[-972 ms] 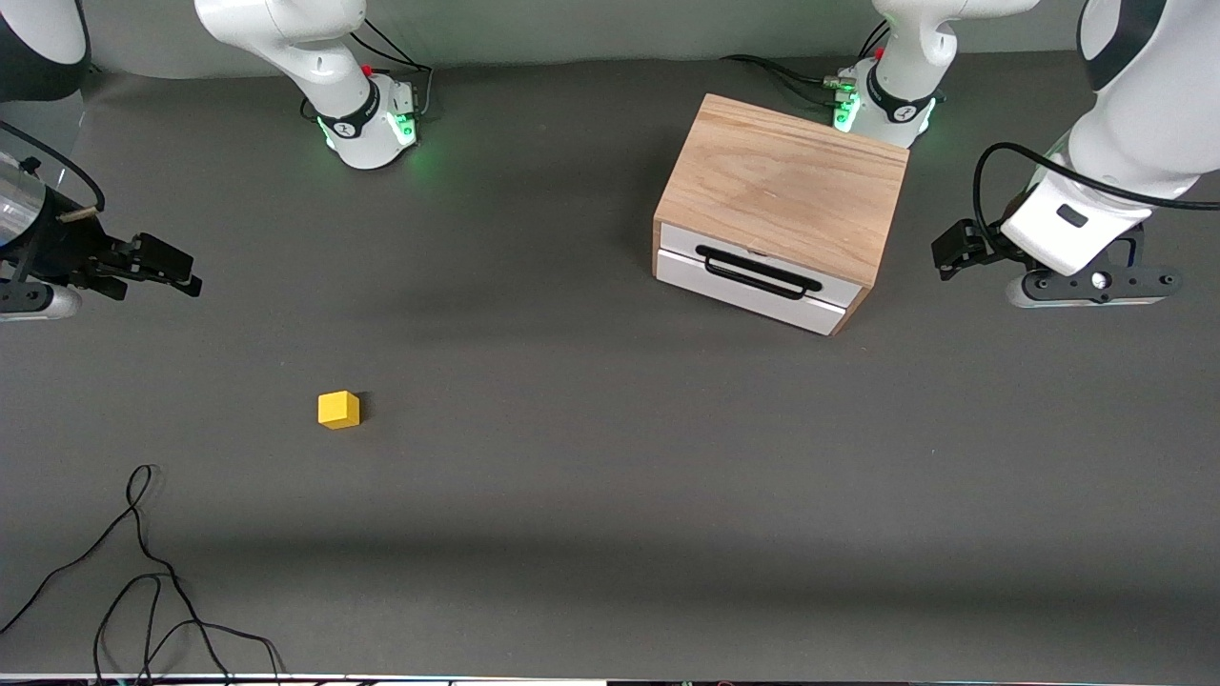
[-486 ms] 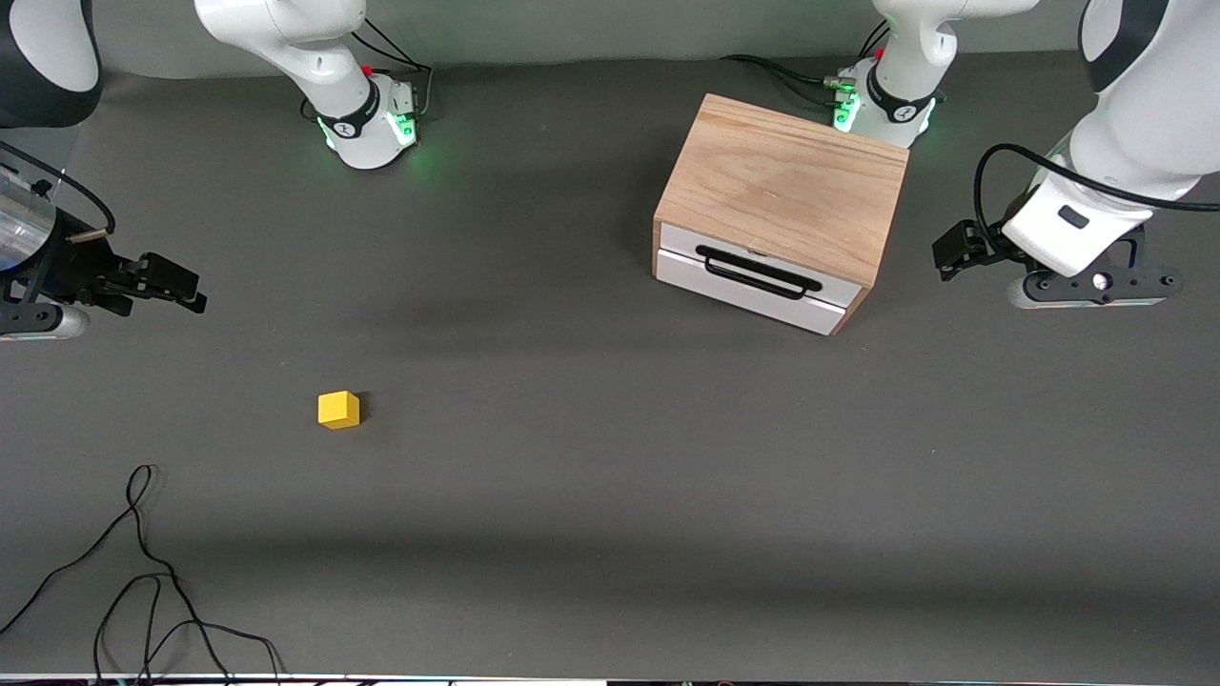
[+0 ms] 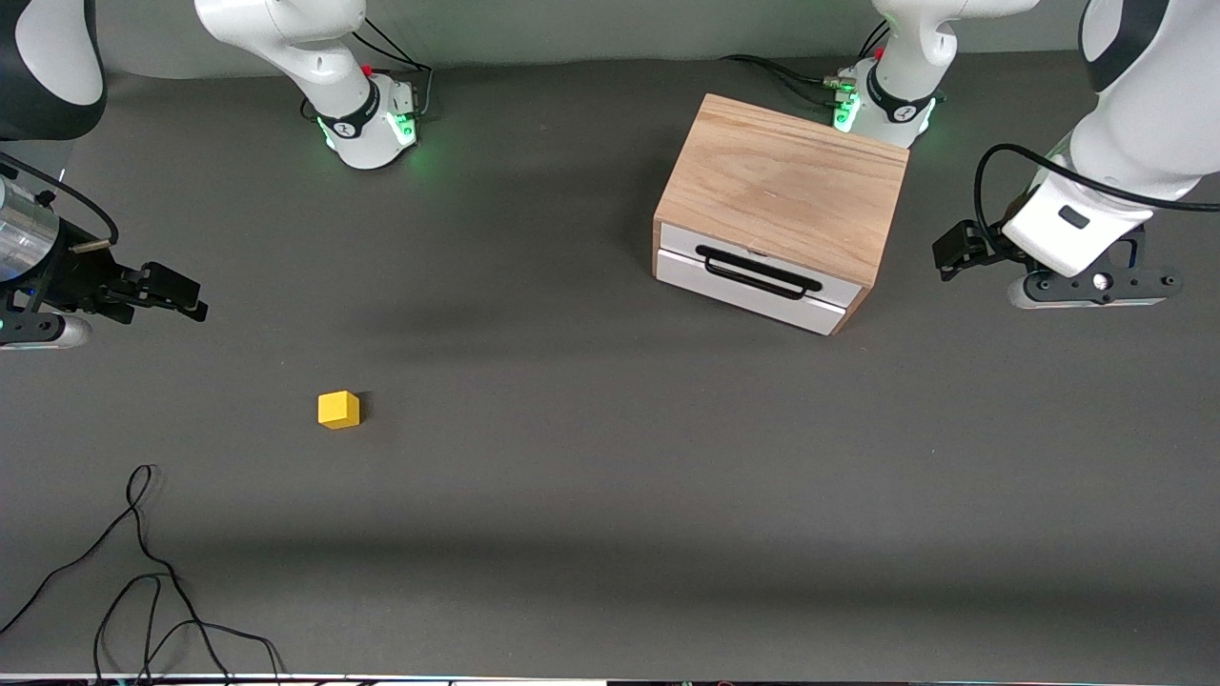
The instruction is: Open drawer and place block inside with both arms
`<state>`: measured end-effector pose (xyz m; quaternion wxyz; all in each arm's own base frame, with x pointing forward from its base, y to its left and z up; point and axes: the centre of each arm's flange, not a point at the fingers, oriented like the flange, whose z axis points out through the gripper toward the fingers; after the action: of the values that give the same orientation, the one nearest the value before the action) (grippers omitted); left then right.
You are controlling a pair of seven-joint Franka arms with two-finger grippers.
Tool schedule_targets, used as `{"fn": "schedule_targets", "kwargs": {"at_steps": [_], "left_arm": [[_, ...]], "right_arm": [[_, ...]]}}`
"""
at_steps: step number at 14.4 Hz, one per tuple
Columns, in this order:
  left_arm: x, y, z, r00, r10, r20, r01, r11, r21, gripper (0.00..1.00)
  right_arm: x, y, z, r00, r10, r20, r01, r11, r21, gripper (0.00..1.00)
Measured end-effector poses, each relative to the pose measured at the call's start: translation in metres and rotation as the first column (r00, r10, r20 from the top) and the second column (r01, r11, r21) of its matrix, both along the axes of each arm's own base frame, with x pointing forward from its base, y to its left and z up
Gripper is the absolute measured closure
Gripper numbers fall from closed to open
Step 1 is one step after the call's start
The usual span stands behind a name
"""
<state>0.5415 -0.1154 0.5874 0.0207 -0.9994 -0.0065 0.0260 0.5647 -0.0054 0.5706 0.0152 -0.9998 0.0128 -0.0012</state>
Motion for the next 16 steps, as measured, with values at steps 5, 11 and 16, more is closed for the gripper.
{"fn": "schedule_targets", "kwargs": {"at_steps": [5,11,16], "left_arm": [[0.0004,0.0019,0.0,1.0,0.003,0.0,-0.003,1.0,0.0,0.0],[0.0001,0.0005,0.0,1.0,0.001,0.0,-0.001,1.0,0.0,0.0],[0.0,0.0001,0.0,1.0,0.0,0.0,0.0,1.0,-0.001,0.0]], "right_arm": [[0.0,0.0,0.0001,1.0,0.0,0.0,0.0,1.0,0.0,0.0],[0.0032,0.0002,-0.001,1.0,0.0,0.015,0.0,1.0,-0.001,0.0],[0.0067,0.0008,-0.0082,1.0,0.0,0.005,0.0,1.0,-0.002,0.0]]}}
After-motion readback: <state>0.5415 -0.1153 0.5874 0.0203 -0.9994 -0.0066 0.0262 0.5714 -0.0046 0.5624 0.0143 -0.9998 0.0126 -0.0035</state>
